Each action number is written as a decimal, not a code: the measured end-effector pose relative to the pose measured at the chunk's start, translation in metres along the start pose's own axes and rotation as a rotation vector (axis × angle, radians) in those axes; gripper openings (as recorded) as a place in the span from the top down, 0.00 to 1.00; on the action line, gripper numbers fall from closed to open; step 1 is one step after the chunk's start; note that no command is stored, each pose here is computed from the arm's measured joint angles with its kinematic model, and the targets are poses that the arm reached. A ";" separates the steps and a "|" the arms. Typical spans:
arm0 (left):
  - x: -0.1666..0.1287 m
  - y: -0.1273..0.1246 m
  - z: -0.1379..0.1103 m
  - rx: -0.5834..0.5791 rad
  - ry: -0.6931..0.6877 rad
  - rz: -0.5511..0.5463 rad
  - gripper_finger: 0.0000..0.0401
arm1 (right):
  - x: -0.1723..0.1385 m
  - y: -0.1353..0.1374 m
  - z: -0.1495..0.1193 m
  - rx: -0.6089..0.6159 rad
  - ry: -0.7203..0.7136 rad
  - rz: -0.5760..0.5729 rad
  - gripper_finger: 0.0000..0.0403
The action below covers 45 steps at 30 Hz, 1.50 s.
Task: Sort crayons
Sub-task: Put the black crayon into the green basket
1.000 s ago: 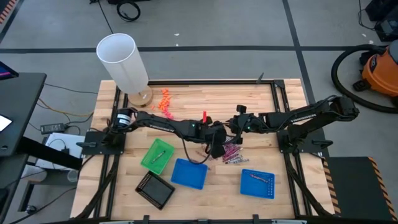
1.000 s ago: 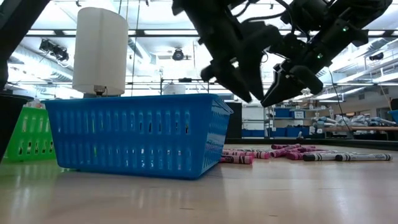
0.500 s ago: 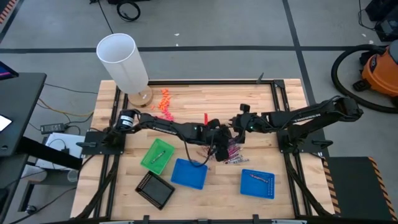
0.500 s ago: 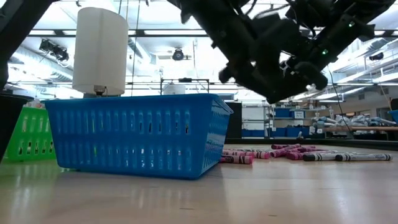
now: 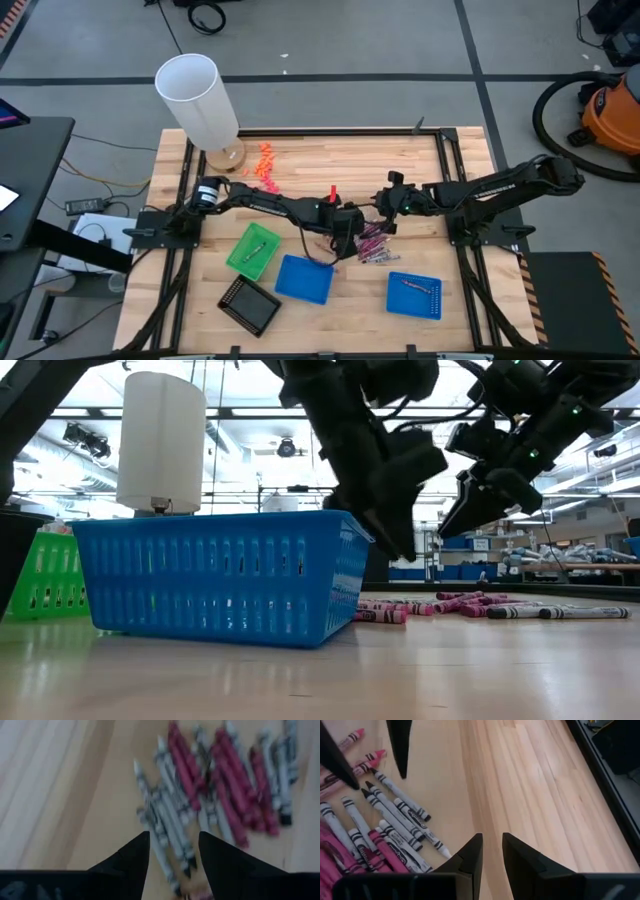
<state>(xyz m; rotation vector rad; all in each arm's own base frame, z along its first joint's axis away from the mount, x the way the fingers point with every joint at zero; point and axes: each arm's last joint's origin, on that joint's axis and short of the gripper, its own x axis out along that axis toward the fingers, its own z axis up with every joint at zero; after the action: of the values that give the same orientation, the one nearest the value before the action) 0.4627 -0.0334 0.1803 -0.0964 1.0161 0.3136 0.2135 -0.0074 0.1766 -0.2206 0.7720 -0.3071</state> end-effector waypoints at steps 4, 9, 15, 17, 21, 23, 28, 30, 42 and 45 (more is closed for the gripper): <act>0.009 0.000 -0.005 -0.006 0.026 0.013 0.55 | -0.001 0.005 0.000 -0.014 -0.003 0.015 0.79; 0.008 0.000 -0.003 0.004 0.012 0.032 0.55 | -0.002 0.007 0.001 -0.021 -0.014 0.012 0.79; 0.007 0.001 -0.010 0.048 0.072 0.050 0.55 | -0.002 0.007 0.002 -0.027 -0.021 0.009 0.79; 0.007 0.002 -0.009 0.036 0.073 0.051 0.55 | -0.002 0.007 0.002 -0.027 -0.022 0.009 0.79; 0.008 0.005 -0.009 -0.008 0.083 0.033 0.55 | -0.002 0.007 0.002 -0.028 -0.024 0.008 0.79; 0.010 0.005 -0.009 -0.026 0.089 0.026 0.55 | -0.002 0.007 0.002 -0.028 -0.025 0.008 0.79; 0.012 0.005 -0.010 -0.036 0.099 0.008 0.55 | -0.002 0.007 0.002 -0.028 -0.026 0.009 0.79; 0.013 0.005 -0.011 -0.034 0.105 0.009 0.55 | -0.002 0.007 0.002 -0.030 -0.025 0.009 0.79; 0.028 0.015 -0.022 -0.059 0.114 0.019 0.55 | -0.002 0.007 0.002 -0.032 -0.026 0.020 0.79; 0.031 0.017 -0.025 -0.064 0.110 0.019 0.55 | -0.002 0.007 0.003 -0.033 -0.028 0.020 0.79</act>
<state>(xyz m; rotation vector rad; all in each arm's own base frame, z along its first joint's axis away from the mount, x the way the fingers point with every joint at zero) 0.4526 -0.0166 0.1419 -0.1638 1.1163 0.3614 0.2152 0.0003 0.1776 -0.2473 0.7511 -0.2721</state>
